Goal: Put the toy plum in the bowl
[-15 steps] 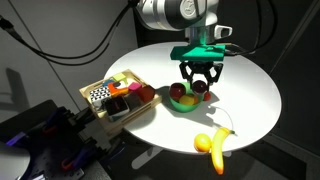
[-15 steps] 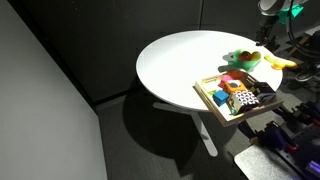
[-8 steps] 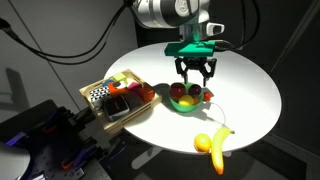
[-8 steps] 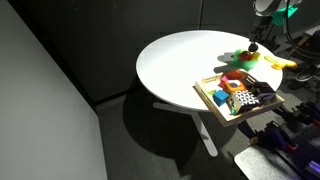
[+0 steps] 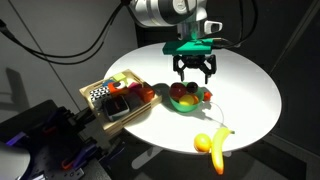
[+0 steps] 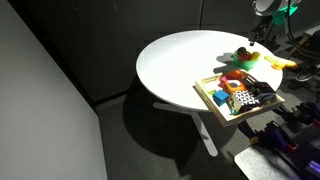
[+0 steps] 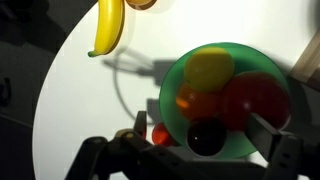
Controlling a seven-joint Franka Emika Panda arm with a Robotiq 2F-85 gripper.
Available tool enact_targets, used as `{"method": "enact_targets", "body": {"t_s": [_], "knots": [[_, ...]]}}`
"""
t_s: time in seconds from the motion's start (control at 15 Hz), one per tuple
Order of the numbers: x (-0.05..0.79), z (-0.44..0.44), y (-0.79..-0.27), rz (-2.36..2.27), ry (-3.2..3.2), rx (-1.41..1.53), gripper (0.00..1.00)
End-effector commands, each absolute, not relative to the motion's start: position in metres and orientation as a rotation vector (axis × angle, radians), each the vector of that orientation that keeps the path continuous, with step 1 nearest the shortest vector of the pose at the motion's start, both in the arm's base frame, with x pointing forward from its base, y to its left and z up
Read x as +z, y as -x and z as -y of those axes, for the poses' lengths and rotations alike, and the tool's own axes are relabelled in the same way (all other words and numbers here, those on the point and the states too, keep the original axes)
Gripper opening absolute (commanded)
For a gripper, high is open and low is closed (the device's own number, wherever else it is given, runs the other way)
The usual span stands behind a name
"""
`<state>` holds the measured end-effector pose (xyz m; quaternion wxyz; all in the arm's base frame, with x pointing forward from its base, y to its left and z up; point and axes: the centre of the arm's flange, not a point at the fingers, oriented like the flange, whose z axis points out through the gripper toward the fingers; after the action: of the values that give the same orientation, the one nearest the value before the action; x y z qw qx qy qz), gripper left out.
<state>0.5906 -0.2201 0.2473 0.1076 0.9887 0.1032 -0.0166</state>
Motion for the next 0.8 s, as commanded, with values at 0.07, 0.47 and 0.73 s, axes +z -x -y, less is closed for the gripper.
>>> {"method": "enact_targets", "body": {"t_s": [0.07, 0.47, 0.73], "knots": [[0.276, 0.216, -0.563, -0.282, -2.942, -0.028, 1.0], [0.305, 0.212, -0.533, -0.234, -2.971, -0.036, 1.0], [0.317, 0.206, -0.512, -0.208, -2.967, -0.096, 1.0]]}}
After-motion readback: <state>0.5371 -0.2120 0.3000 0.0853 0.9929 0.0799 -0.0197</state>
